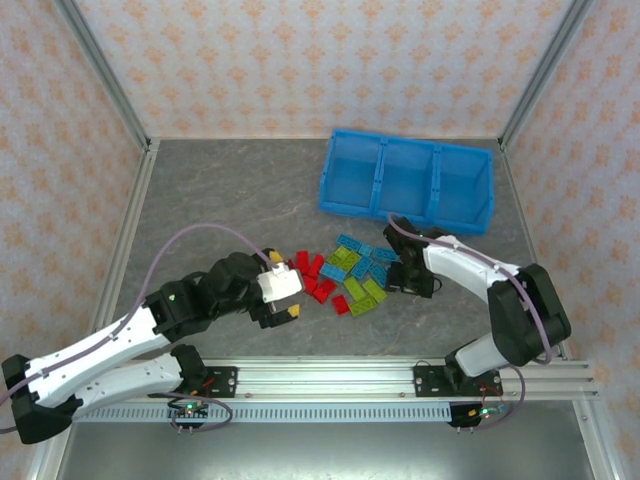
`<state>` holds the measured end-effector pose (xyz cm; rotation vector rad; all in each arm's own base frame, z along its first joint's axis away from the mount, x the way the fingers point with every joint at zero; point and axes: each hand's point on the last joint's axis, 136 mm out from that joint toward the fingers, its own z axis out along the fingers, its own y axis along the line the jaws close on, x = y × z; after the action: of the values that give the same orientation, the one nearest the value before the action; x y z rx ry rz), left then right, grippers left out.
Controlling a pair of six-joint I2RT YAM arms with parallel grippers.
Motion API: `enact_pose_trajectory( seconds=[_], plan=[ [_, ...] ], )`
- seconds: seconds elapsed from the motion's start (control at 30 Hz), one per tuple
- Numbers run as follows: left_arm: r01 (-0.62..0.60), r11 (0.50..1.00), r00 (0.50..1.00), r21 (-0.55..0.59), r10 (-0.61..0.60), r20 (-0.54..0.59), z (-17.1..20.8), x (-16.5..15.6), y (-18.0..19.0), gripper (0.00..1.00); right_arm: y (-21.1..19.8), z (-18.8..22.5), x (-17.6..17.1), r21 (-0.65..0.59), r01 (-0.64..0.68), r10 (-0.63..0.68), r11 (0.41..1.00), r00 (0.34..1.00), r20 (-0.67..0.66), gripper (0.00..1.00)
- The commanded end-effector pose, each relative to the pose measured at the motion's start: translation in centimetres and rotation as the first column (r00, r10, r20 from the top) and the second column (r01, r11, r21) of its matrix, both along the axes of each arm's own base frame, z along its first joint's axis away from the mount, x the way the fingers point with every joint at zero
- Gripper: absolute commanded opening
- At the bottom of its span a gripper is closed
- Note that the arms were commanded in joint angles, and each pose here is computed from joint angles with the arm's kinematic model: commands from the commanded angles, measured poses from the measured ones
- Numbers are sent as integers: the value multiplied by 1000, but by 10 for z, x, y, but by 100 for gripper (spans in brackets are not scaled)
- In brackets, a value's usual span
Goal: Sort the legos into containers by color
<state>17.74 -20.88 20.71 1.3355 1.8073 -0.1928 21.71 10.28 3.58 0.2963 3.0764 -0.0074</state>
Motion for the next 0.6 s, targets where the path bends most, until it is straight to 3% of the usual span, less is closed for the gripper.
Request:
enact_pose_trajectory(
  seconds=[0.0,0.33,0.47,0.57],
  plan=[
    [-6,1000,998,4,6,66,3,1,9,100,-2,1,17,-46,-23,25,999,999,48,64],
    [-37,999,996,26,35,81,0,6,14,100,19,-8,51,-17,-161,162,987,982,91,70],
    [-27,999,997,17,26,75,-1,4,12,100,27,-12,50,17,-168,166,986,983,74,61],
    [1,1000,998,10,-2,59,-1,0,9,100,24,-9,47,20,-134,132,991,987,89,47]
  ],
)
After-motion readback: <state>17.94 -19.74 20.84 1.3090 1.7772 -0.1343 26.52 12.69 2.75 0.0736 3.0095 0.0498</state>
